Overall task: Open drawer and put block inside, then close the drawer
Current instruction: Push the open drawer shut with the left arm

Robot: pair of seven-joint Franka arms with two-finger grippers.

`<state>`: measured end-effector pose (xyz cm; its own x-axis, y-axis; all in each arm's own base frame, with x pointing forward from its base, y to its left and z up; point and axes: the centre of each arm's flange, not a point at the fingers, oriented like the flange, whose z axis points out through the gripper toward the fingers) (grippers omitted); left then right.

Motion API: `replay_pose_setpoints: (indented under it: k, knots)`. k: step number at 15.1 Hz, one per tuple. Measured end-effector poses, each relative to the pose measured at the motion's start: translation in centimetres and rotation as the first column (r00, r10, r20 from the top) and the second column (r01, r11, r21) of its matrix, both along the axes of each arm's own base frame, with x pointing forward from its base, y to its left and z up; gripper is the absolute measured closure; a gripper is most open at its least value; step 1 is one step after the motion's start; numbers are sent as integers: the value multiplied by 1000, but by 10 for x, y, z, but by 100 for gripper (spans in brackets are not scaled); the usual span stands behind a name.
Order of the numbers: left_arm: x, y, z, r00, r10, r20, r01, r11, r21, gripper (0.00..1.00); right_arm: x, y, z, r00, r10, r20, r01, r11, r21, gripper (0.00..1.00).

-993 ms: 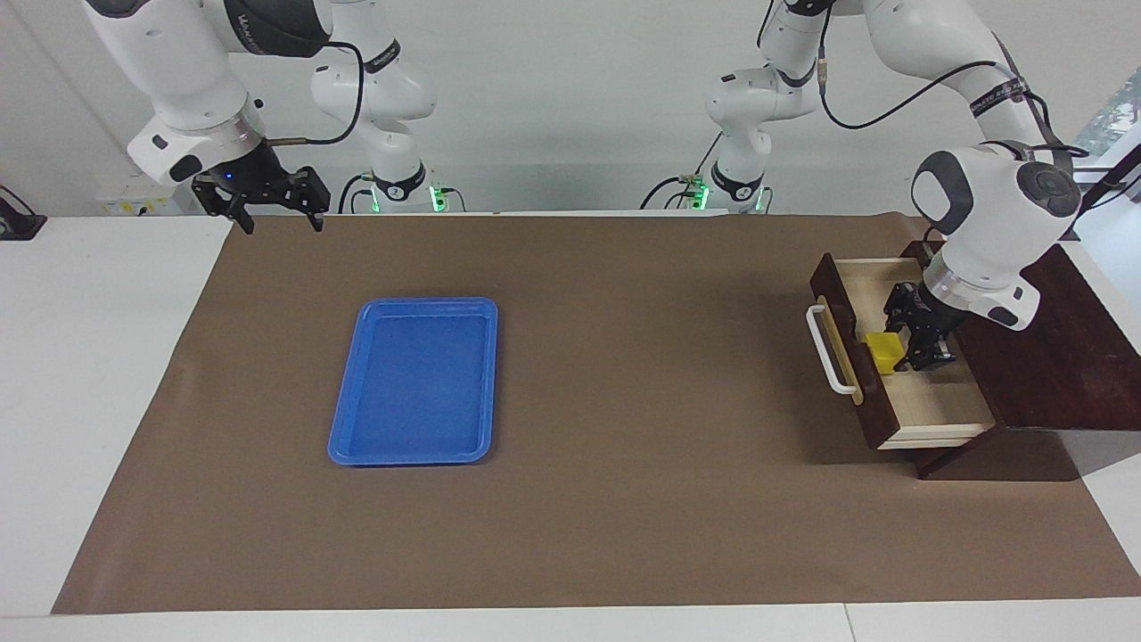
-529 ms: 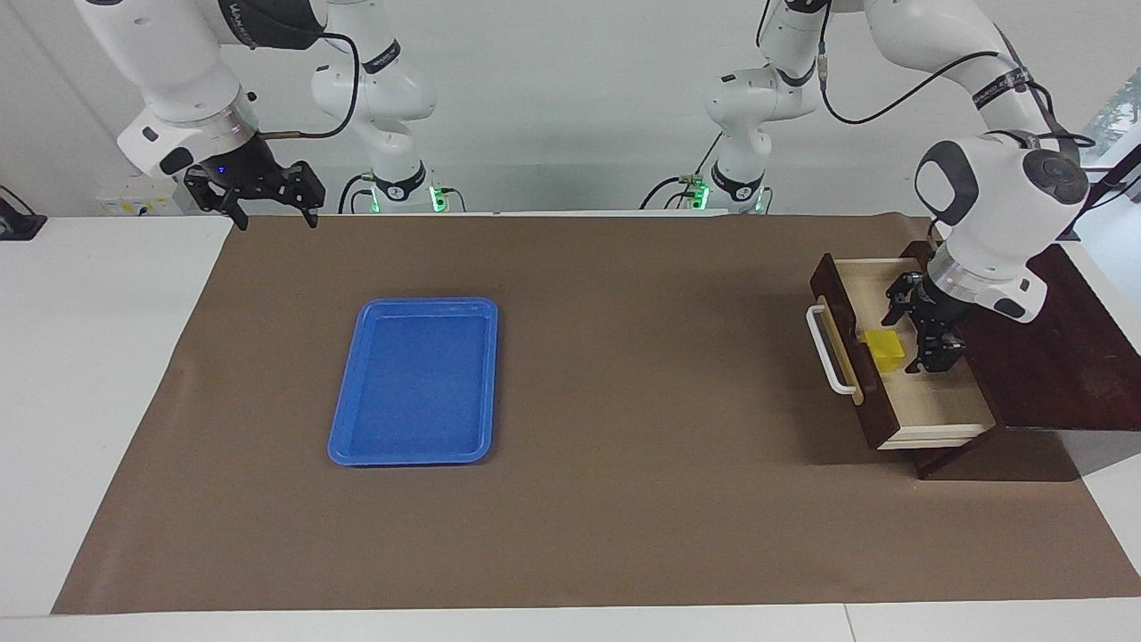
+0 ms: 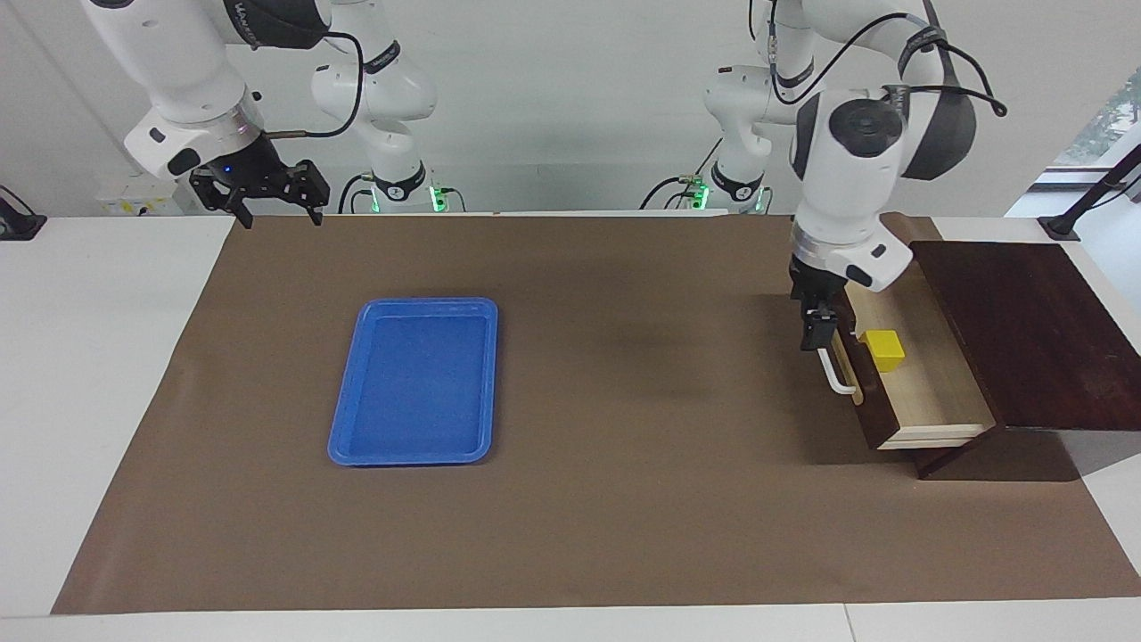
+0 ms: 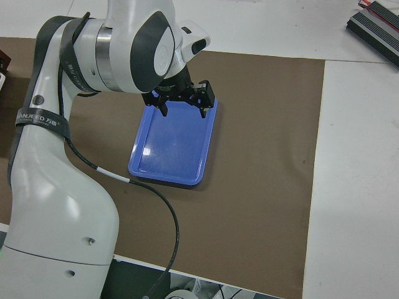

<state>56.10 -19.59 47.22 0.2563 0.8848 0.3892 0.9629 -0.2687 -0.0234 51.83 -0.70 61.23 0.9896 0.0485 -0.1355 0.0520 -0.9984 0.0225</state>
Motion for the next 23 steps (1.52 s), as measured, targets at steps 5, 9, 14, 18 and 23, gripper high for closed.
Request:
replay_pose_setpoints:
  k: [5, 9, 14, 18, 23]
  knots:
    - [6, 31, -24, 999, -23, 32, 18, 991, 131, 0, 1, -1, -2, 1000, -2, 1, 2, 1000, 0, 0]
    - [17, 62, -24, 998, 8, 60, -15, 992, 127, 0, 7, -8, -10, 1000, -14, -11, 14, 1000, 2, 0]
    - [23, 77, -26, 996, 15, 90, -25, 994, 105, 0, 9, -9, -8, 1000, -16, -4, 16, 1000, 2, 0]
    - [24, 82, -30, 995, 8, 102, -18, 996, 92, 0, 9, -8, -5, 1000, -13, 1, 13, 1000, 2, 0]
    - [21, 75, -32, 996, -6, 94, -3, 996, 94, 0, 9, -7, -5, 1000, -11, 1, 11, 1000, 2, 0]
